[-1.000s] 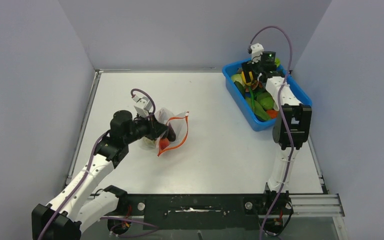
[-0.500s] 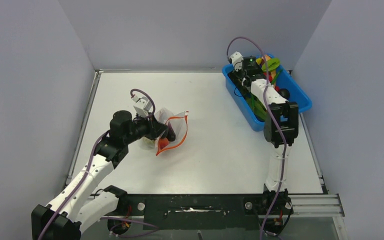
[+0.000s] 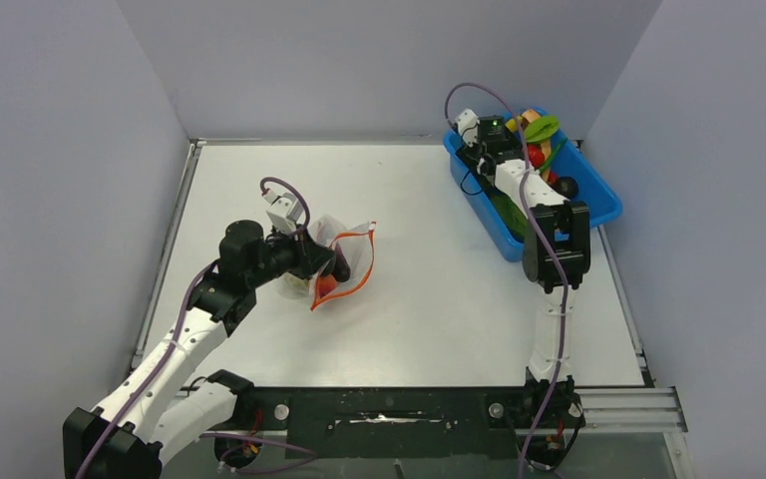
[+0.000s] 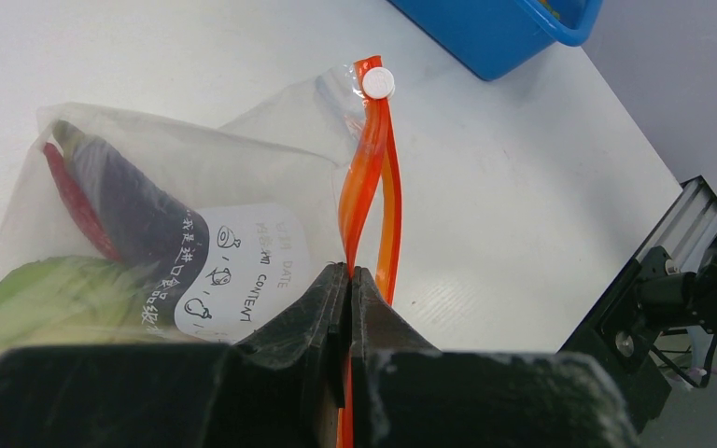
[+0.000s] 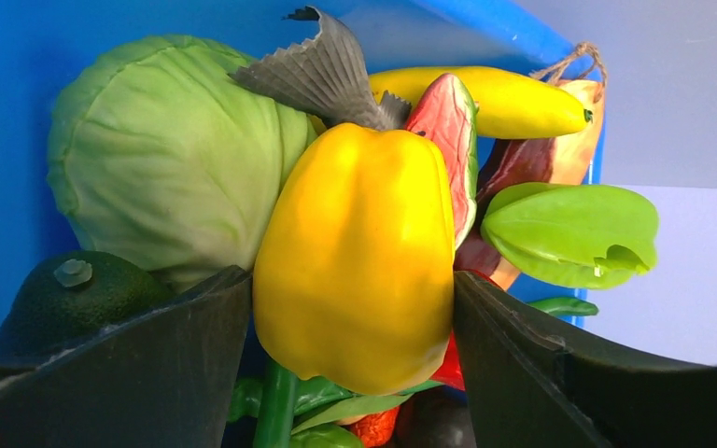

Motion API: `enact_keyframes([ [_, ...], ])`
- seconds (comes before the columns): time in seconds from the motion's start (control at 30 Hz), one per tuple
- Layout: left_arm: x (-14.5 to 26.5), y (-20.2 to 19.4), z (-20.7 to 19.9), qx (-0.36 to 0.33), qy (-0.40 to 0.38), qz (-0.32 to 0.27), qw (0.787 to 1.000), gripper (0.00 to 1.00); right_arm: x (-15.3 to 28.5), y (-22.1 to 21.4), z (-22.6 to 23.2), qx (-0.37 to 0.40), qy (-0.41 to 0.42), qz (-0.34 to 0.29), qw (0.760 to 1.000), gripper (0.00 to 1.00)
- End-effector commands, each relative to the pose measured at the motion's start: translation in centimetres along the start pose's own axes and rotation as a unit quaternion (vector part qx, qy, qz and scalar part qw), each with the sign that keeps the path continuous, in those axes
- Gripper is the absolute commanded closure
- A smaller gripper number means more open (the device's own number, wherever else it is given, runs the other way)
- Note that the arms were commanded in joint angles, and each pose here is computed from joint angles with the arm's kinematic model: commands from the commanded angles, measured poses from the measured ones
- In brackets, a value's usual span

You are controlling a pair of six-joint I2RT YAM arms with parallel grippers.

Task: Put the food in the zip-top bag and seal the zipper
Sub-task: Pick up the fake vegetable from the bin.

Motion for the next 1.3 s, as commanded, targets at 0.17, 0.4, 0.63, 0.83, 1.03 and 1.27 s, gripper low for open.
enact_keyframes([
  [0.17,0.4,1.6,-0.1,-0.02,0.0,-0.035,0.999,1.0,0.4,-0.3,-1.8,0.017,-0.07,0.021,0.997,0.3],
  [0.4,0.5,1.7,0.0,-0.021,0.005,-0.039,0.999,1.0,1.9,0.9,-2.3,0.001,-0.089,0.003,0.996,0.34],
  [0.63,0.8,1.8,0.0,-0.027,0.013,-0.046,0.998,1.0,4.1,1.5,-2.3,-0.047,-0.099,-0.006,0.994,0.38],
  [0.83,0.8,1.8,0.1,-0.026,0.014,-0.046,0.998,1.0,7.0,1.1,-2.2,-0.087,-0.112,-0.003,0.99,0.4],
  [1.03,0.9,1.8,0.2,-0.027,0.021,-0.049,0.998,1.0,10.4,0.8,-2.5,-0.14,-0.113,0.005,0.984,0.42],
  [1.27,1.0,1.8,0.3,-0.026,0.03,-0.049,0.998,1.0,15.7,1.9,-1.0,-0.181,-0.07,-0.007,0.981,0.43],
])
Point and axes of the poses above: each gripper's point midway between its finger pads, its own x axis back along the fingers, its own z axis along the line the jaws close on, y = z × x, the point moved 7 cm from there along x, back along the fingers, and after that the axes turned 12 degrees about -x, right-handed, at the moved point
